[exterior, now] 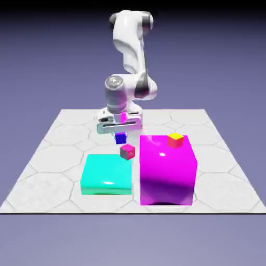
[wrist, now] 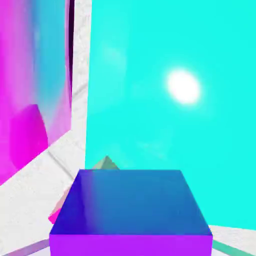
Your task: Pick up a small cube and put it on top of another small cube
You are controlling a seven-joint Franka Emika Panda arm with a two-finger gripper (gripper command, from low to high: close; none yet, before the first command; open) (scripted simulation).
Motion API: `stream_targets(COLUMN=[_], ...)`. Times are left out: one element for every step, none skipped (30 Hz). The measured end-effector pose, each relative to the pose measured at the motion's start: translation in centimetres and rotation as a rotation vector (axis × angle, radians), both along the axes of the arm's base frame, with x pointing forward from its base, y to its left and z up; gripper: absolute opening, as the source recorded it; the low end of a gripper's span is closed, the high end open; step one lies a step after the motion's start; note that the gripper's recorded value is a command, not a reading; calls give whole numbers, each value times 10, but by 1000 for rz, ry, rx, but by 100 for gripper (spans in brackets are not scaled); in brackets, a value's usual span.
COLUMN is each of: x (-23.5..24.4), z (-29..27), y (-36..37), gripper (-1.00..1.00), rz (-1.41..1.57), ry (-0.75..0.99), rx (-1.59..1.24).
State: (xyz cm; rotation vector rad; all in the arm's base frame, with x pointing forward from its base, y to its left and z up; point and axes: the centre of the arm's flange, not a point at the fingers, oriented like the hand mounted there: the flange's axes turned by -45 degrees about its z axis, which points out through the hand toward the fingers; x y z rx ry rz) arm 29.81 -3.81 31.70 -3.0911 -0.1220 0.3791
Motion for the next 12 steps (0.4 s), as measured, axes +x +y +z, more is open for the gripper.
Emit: stream_targets(x=[-8,-14,-14,-15,-16,-18,-20,-23,-26,-27,-27,-27], z=[2,3,3,-9,-21,-32,-43,-54,-64,-66,-66,-66], y=[7,12,12,12,11,11,11,11,11,11,11,11], gripper=[-100,-100,-100,-100,-100,-100,-100,-100,-100,100,100,100], rz=[-3,-6,-6,-7,-7,-7,-7,-6,-6,-6,-6,-6], ry=[1,2,2,2,2,2,2,2,2,2,2,2], rx=[-16,-32,-32,-32,-32,-33,-33,-33,-32,-32,-34,-35])
